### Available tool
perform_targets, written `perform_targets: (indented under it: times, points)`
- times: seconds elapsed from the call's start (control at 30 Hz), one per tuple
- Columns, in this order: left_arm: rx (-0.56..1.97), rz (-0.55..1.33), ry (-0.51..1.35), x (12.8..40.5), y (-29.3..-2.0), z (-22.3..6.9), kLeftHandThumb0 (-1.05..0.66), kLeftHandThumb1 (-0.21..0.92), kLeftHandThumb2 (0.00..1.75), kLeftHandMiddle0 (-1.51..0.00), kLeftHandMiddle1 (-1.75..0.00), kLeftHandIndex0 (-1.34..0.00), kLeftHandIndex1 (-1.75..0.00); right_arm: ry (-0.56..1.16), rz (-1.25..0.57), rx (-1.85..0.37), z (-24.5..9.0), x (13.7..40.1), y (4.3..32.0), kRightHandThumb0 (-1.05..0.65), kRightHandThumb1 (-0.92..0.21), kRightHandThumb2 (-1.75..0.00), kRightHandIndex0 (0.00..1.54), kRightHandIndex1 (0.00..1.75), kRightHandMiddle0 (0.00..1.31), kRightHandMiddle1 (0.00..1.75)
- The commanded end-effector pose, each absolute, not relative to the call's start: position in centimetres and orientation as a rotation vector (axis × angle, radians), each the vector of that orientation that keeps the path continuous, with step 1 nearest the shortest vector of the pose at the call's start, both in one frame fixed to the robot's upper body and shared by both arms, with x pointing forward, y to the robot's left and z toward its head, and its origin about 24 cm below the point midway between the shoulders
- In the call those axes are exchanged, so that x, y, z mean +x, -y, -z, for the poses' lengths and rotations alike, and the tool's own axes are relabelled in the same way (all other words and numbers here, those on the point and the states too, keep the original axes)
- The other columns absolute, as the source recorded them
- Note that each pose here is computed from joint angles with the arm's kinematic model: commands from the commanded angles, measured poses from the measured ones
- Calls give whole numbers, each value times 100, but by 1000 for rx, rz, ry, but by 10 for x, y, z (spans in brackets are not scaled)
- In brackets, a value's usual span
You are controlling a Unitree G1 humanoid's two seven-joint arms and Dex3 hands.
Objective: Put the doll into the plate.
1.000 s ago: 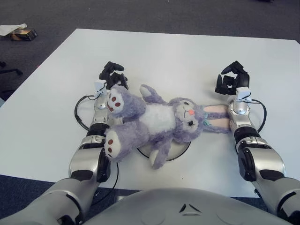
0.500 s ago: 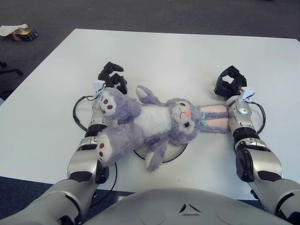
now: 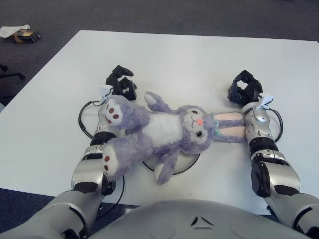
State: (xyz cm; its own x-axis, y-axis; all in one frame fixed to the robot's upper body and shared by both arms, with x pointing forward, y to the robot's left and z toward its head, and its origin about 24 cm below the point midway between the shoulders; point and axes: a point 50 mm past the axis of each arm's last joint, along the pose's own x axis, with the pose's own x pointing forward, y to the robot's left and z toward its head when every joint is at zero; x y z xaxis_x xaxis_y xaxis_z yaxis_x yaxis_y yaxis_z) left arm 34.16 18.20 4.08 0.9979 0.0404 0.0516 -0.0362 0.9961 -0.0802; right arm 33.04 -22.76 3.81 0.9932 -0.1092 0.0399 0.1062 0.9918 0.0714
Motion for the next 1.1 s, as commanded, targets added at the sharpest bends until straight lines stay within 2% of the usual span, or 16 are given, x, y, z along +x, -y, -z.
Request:
perform_targets:
  times: [0.0,1.07]
  points:
    - [-94,-35,-125,321,-180,0,-1,14,153,-63,-175,-62,-175,-145,130,122,3,310,220,-50,-29,-136,134,175,64,175]
    - [-73,-45,-136,321,-182,1,-1,15,152,-63,-175,-62,-175,-162,189,-34,5,306,216,-49,-31,-133,133,175,62,175]
